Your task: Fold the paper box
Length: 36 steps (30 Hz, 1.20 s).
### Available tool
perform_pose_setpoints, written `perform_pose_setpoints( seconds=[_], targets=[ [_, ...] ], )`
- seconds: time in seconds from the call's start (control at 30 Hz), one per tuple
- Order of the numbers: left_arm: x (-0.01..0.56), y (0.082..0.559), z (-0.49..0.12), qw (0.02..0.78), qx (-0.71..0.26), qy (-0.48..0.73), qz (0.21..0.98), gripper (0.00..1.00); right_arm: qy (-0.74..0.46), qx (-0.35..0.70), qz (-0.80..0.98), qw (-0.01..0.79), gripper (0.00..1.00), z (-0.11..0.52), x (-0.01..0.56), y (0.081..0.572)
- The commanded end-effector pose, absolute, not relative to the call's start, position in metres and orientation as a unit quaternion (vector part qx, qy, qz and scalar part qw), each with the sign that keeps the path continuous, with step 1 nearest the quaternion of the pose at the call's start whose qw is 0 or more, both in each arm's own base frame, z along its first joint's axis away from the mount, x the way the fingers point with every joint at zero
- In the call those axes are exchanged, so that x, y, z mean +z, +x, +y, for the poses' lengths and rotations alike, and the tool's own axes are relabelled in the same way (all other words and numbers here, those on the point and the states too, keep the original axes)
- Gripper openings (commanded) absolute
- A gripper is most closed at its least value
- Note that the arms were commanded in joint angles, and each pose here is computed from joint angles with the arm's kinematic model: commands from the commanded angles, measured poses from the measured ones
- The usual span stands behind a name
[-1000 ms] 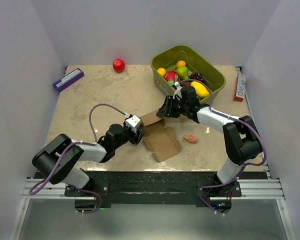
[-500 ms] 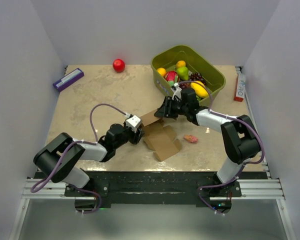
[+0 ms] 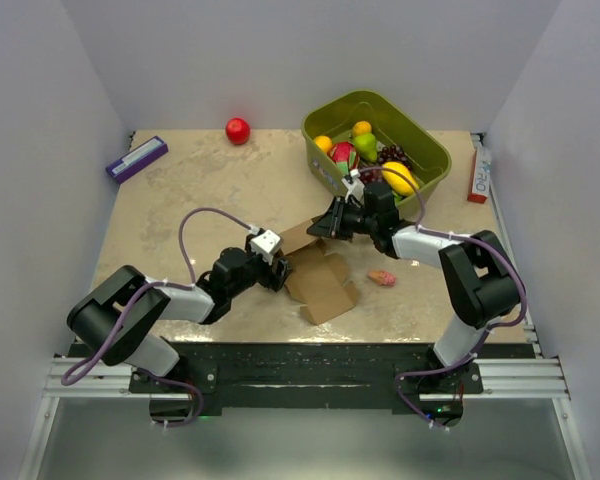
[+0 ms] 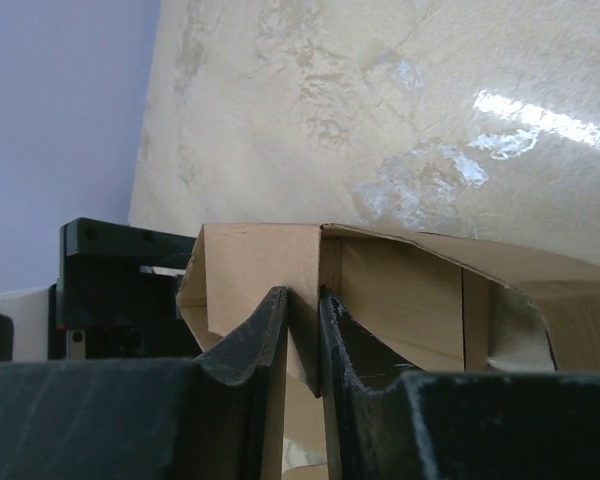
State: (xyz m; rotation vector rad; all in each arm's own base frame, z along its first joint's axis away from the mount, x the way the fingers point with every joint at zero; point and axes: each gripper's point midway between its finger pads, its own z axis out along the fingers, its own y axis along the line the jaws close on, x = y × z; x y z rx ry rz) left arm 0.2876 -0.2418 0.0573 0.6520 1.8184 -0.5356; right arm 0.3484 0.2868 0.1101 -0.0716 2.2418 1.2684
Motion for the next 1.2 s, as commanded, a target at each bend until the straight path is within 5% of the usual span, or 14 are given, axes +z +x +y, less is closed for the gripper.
perform_pose_setpoints(
  seconds=[0.0,0.27,0.6,1.17],
  targets=[
    [0.078,0.292,-0.242,0.564,-0.244,0.239,0.752,0.77,0.057,0.46,0.855,0.232,0.11,0.274,0.077,0.341],
    [0.095,0.284,-0.228,0.57,-0.26,0.208,0.751,0.87,0.095,0.471,0.844,0.239,0.02,0.271,0.071,0.34],
    [0.088,0.263,-0.21,0.557,-0.292,0.18,0.756,0.87,0.119,0.475,0.838,0.243,0.0,0.269,0.071,0.341],
    [0.091,0.298,-0.245,0.56,-0.307,0.201,0.743,0.61,0.139,0.47,0.83,0.265,0.0,0.263,0.079,0.346]
  ],
)
